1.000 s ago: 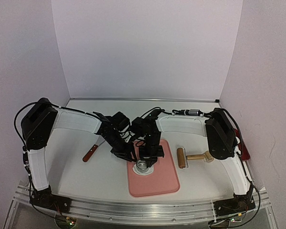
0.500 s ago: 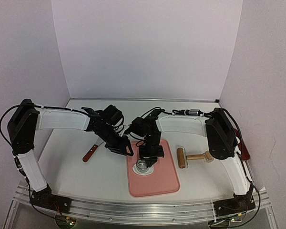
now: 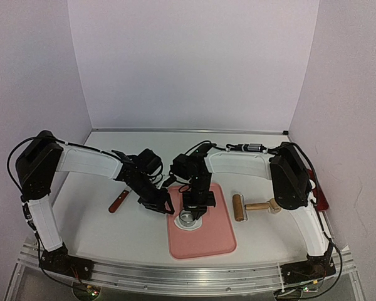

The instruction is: Roll out the dumpling wrappers from the dough

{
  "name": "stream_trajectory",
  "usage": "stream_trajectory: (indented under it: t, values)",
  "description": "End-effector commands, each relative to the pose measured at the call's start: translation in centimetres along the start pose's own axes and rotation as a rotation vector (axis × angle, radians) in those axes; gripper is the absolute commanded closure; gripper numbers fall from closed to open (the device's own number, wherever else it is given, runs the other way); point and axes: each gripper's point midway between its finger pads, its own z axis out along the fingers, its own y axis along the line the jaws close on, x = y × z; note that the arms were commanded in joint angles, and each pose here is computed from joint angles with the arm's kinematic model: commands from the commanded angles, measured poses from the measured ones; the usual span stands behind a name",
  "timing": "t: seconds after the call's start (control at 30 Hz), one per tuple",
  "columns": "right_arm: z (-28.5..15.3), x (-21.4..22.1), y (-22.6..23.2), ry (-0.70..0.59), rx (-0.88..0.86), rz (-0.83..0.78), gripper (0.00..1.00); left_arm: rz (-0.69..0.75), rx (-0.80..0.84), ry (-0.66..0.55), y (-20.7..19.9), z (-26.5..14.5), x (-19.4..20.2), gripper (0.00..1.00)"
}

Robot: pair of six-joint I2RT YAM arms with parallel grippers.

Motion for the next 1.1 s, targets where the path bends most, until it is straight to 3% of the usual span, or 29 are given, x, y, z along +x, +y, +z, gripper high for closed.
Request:
stream_trajectory:
  t: [0.0,0.37,0.77,1.07]
  values:
    - [9.1,1.2,-6.3,0.115,0.281,0.062,1.00,0.012,0.057,0.001,-0.5,1.0,-0.2,0.66]
    - [9.4,1.2,-6.3,0.123,0.283,0.064,1.00,-0.034,0.084,0.055,0.5,3.5,0.9,0.65]
    - [9.6,0.9,-6.0,0.118,0.281,0.062,1.00,-0.048,0.118,0.116,0.0,4.2,2.5,0.75]
    - [9.9,0.8,-6.0,0.119,0.286,0.059,1.00,-0.072,0.136,0.157,-0.2,4.7,4.3,0.76]
